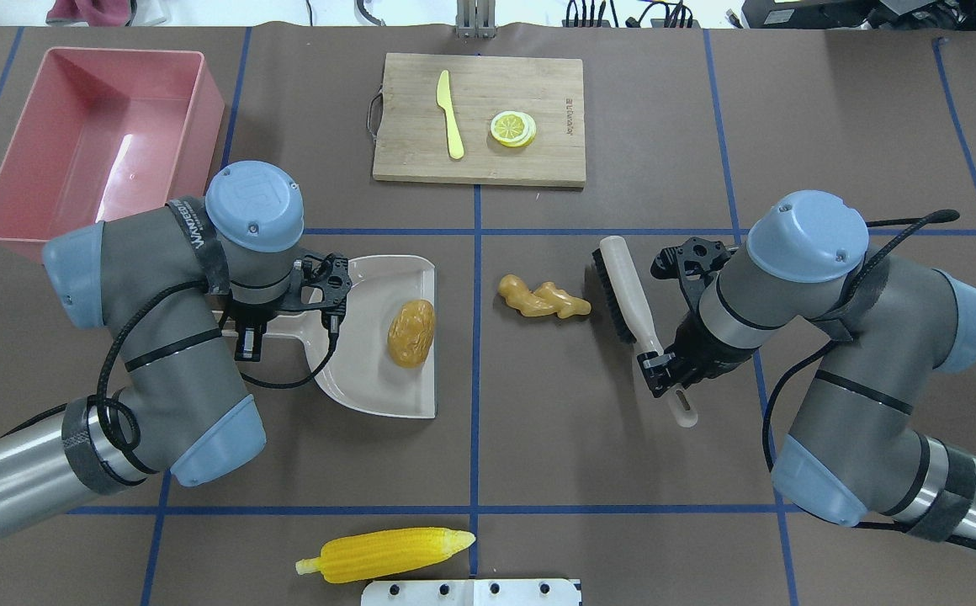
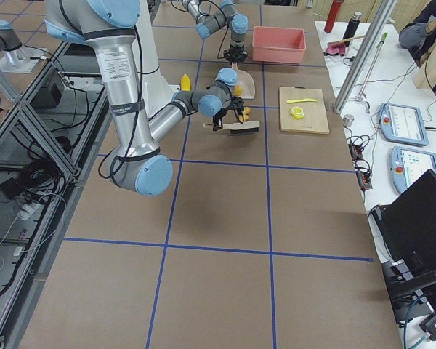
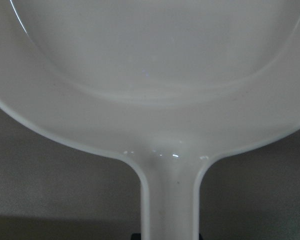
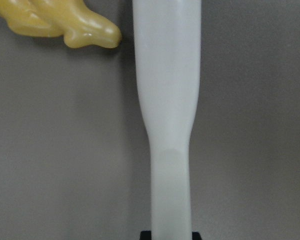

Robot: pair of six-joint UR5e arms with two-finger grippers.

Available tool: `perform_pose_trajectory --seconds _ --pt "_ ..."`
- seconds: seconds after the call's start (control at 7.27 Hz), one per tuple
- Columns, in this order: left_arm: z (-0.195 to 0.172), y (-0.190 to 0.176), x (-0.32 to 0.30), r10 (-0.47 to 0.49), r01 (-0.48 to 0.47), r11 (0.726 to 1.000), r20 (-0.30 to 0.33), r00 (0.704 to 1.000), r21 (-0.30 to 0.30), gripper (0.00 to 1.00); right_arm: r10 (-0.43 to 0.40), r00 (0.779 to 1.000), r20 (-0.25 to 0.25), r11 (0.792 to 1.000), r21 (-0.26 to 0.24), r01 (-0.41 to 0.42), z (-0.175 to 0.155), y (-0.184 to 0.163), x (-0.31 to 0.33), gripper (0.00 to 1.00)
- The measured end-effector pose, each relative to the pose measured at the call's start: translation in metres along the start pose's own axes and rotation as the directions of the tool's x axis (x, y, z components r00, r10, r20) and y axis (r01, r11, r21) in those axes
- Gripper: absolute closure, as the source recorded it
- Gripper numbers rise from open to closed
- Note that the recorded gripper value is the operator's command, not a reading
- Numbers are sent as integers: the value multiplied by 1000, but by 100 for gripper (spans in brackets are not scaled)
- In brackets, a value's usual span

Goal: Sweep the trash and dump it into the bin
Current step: 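Move the brush behind the ginger with the right gripper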

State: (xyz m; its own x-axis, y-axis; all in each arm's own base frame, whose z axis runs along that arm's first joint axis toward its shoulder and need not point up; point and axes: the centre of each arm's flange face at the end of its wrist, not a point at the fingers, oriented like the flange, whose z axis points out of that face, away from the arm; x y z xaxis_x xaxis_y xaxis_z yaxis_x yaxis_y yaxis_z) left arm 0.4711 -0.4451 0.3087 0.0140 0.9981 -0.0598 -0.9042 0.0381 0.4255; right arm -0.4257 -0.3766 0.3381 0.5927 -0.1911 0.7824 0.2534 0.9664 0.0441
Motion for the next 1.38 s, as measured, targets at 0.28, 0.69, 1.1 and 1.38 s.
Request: perform_pose_trajectory --seconds 0.28,0.69,1.1,1.38 --pt "-10 -15 -6 -15 14 999 -18 1000 -31 100 22 1000 21 999 -33 -22 10 14 -29 100" --pt "-16 -39 -18 -27 25 998 -36 999 -58 100 34 998 45 997 -71 -30 28 29 -80 100" --pt "-21 -55 -25 -30 27 998 -39 999 -61 100 62 996 56 996 -65 -58 40 23 -134 100" --pt "-22 -57 -26 -29 26 998 -39 999 -60 100 86 995 56 995 -50 -83 32 14 -136 100"
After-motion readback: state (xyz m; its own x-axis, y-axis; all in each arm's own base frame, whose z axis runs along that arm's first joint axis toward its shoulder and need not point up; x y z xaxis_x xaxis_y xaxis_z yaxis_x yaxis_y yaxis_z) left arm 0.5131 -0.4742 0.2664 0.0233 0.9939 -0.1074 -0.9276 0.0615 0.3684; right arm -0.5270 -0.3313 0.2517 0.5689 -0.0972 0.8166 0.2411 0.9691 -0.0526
